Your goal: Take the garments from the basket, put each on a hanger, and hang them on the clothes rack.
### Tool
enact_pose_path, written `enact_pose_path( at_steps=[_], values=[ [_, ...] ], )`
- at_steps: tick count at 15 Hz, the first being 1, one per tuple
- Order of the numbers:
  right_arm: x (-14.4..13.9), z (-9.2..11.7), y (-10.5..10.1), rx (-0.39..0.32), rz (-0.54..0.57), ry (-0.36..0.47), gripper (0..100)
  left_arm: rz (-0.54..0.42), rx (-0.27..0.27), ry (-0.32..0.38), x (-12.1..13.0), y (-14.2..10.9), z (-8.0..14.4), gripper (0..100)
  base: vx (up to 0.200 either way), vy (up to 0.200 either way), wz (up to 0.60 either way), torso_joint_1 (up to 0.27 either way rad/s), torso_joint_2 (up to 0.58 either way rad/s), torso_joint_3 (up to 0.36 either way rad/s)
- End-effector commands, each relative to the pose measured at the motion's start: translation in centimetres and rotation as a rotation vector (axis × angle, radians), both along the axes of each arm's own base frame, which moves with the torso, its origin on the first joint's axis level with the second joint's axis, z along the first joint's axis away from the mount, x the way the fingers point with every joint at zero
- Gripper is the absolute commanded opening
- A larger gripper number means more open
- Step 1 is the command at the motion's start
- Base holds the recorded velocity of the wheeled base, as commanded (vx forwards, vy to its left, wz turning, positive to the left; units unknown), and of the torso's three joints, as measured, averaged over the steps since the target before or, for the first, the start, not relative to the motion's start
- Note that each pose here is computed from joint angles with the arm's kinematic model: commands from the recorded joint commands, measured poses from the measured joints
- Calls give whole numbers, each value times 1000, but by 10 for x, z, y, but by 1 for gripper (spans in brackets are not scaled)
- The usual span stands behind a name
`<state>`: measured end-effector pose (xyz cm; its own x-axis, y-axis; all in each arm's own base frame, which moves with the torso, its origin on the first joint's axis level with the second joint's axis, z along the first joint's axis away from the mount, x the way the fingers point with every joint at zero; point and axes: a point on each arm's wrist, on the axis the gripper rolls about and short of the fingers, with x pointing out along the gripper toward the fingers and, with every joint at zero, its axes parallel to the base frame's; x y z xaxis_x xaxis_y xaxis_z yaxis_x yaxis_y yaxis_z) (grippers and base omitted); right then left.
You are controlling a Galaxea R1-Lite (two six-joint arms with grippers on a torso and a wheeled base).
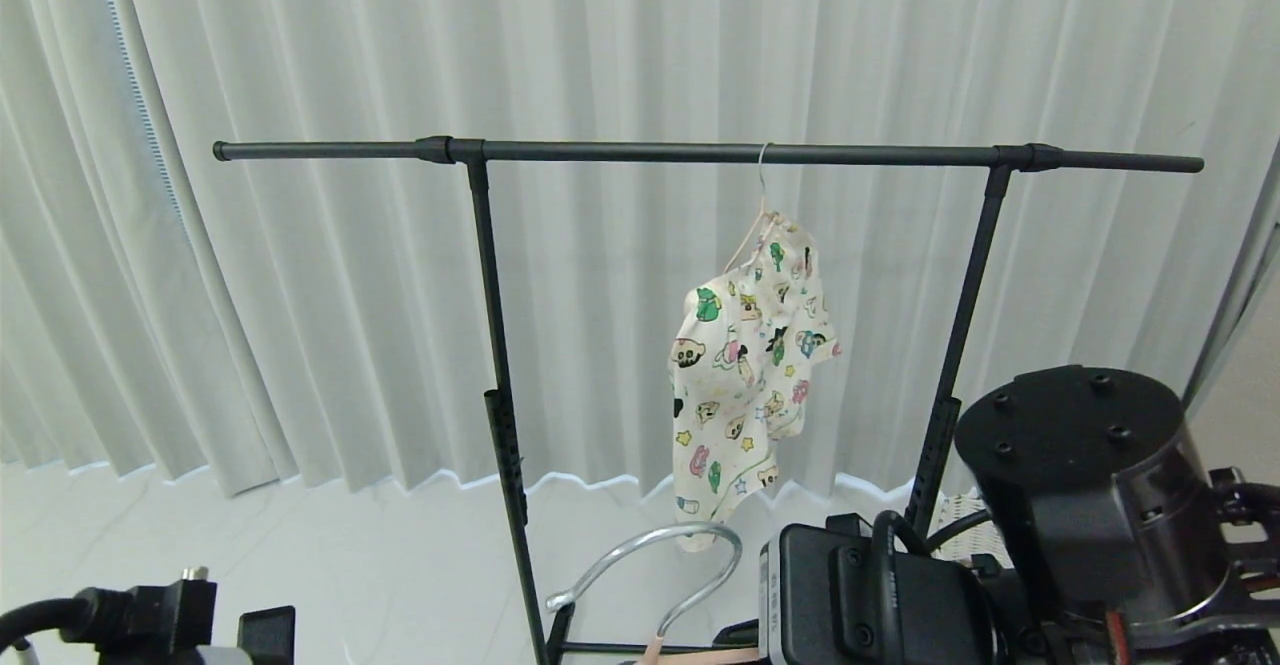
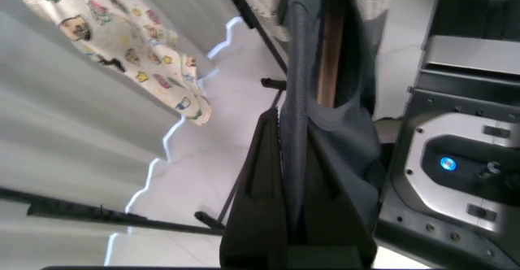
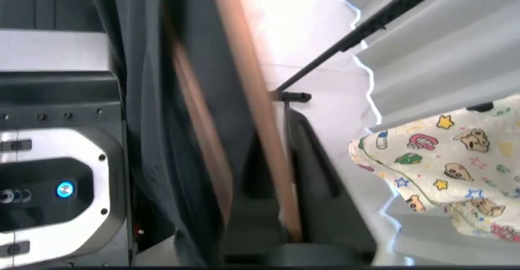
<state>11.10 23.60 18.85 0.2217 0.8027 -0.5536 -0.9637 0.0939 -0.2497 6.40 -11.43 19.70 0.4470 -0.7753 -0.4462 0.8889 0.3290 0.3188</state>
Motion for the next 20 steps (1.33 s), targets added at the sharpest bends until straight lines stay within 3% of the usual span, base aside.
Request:
enact_pose_path(
  at_steps=[1, 4, 5, 11, 15, 20],
  values=[
    [0, 1, -1, 4, 4, -9, 0, -7, 6, -10, 0, 0, 0, 0, 0, 0, 0, 0, 0, 0],
    [-2, 5, -3, 12, 20, -38, 0, -12, 18, -17, 0, 0, -1, 0, 0, 0, 0, 0, 0, 0],
    [-2, 8, -5, 21, 27, -51, 0, -9, 19, -17, 0, 0, -2, 100, 0, 0, 0, 0, 0, 0],
    [-9, 29, -22, 86, 50, -142, 0, 62, 16, -16, 7, 3, -1, 100, 0, 0, 0, 0, 0, 0],
    [-1, 37, -34, 108, 3, -176, 0, 188, 9, -19, 15, 19, -11, 100, 0, 0, 0, 0, 0, 0],
    [-3, 52, -53, 173, -11, -206, 0, 494, 74, 50, 34, 52, -37, 100, 0, 0, 0, 0, 0, 0]
  ],
)
